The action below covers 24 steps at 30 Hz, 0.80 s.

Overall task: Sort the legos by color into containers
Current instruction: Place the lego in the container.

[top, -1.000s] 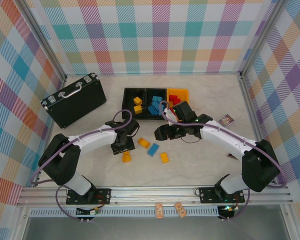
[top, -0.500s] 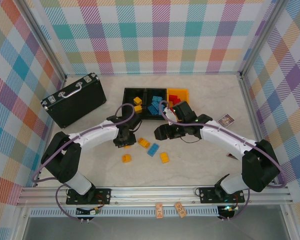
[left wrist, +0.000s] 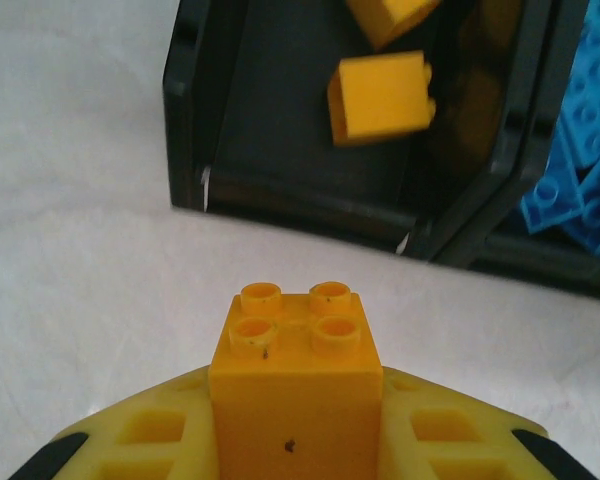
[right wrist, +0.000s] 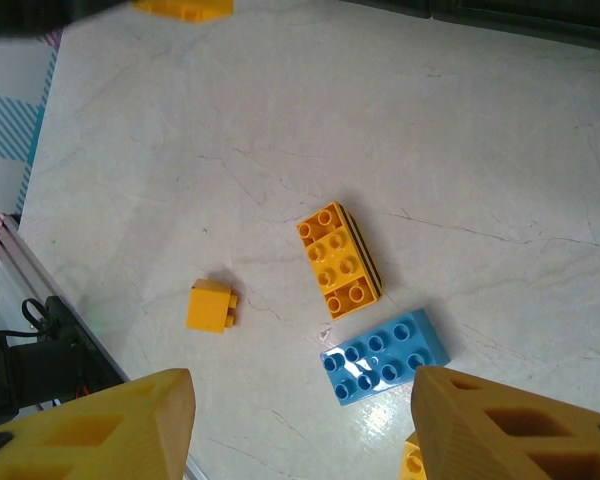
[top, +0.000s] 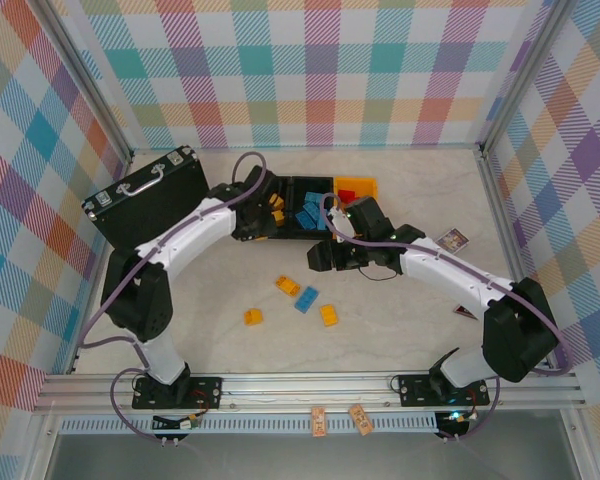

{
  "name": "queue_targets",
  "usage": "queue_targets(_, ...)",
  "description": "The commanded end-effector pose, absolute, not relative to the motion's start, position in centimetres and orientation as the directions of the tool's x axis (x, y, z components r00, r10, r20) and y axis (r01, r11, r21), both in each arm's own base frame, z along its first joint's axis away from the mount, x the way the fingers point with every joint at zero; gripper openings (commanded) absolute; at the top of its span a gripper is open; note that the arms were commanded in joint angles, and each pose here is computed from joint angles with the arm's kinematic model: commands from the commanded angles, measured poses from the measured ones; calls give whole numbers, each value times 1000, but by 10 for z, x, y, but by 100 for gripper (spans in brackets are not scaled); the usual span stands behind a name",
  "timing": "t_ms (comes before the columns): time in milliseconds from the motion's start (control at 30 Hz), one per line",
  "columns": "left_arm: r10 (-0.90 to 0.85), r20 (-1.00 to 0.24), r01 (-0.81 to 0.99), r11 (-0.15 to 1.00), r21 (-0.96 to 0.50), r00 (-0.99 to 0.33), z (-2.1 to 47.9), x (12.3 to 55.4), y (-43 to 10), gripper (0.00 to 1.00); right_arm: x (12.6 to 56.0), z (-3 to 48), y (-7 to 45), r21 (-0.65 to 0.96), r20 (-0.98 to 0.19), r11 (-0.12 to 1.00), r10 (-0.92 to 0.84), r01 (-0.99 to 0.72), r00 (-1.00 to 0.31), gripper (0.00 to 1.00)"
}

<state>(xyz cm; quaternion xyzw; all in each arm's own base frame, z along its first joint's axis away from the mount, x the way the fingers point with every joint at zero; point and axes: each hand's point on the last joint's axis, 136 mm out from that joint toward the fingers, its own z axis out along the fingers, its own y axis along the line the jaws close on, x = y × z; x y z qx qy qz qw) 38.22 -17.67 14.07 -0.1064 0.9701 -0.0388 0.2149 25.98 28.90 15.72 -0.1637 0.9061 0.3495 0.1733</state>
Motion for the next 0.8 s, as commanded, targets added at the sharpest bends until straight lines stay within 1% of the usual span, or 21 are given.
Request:
queue_targets(0, -196, -421, -175, 981, -89, -886, 145, 403, -167, 17, 267, 167, 289, 578, -449, 706, -143, -409, -882, 59)
queue_targets(267, -185, -406, -168, 983, -76, -895, 126, 443, -171, 17, 263, 162, 280, 563, -443, 731, -125, -385, -887, 59)
queue_targets(467, -172, -374, -166, 985, -48, -911, 106, 455, -174, 18, 263, 160, 276, 555, -442, 745, -113, -370, -890, 59)
queue_targets(700, -174, -364, -179, 984, -22, -915, 97, 456, -171, 24, 262, 157, 273, 552, -438, 753, -103, -358, -893, 59)
queue_targets(733, -174, -365, -180, 983, -15, -915, 97, 455, -170, 26, 262, 157, 272, 550, -440, 754, -102, -357, -892, 59)
queue_targets(767, -174, -363, -182, 983, -12, -915, 96, 456, -169, 32, 262, 156, 272, 550, -439, 755, -101, -356, -893, 59)
